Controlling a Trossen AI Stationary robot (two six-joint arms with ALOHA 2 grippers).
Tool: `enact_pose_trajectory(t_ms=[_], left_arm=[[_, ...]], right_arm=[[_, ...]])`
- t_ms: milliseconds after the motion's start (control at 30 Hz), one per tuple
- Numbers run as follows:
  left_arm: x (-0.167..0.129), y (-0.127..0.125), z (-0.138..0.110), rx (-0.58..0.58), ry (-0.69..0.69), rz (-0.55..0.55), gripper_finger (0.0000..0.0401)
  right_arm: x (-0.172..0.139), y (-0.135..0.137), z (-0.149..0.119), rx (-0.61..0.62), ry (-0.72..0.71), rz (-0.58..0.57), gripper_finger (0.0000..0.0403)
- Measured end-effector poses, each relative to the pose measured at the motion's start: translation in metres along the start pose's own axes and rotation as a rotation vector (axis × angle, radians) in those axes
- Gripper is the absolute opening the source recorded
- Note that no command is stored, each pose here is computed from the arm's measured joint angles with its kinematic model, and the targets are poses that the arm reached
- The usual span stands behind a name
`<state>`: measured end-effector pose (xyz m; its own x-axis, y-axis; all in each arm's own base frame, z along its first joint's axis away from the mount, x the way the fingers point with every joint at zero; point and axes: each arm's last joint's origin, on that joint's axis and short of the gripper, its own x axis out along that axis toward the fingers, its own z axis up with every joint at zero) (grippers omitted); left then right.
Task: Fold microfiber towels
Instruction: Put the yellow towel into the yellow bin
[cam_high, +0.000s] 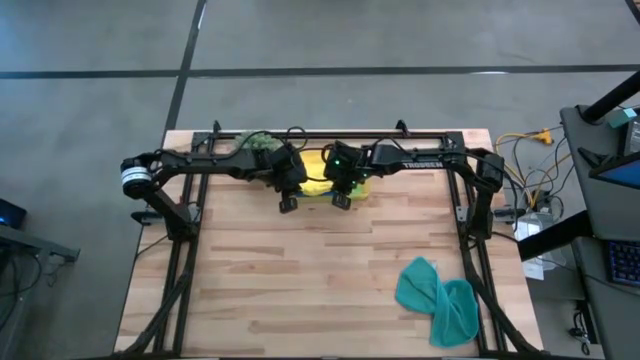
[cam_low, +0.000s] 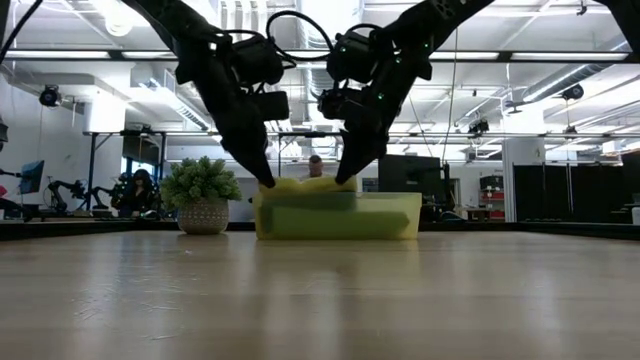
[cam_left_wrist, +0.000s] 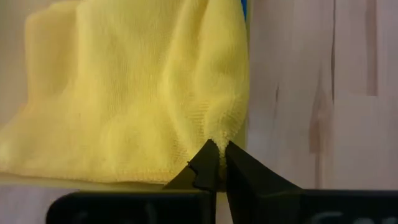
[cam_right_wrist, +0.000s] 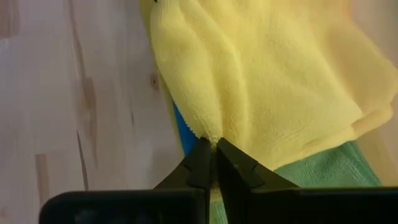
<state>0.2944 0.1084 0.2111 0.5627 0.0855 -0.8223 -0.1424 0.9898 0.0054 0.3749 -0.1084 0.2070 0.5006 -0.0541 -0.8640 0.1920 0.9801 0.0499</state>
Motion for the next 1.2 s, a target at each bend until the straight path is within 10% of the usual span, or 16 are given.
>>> enact_pose_trajectory(t_ms=[567,933,1200], left_arm=[[-0.032,0.003,0.011,-0.160,-0.111,0.019,0.0129],[0.013,0.006,0.014,-0.264,-0.107,-0.082,0.0008],[0.035,0.007,0.006,-0.290,-0.038,-0.096,0.0001]], right_arm=[[-0.027,-0.012,0.002,0.048,-0.051,0.066,0.0159],[0.004,-0.028,0.009,0.111,-0.142,0.210,0.0022],[0.031,-0.029,-0.001,0.122,-0.056,0.262,0.0009]])
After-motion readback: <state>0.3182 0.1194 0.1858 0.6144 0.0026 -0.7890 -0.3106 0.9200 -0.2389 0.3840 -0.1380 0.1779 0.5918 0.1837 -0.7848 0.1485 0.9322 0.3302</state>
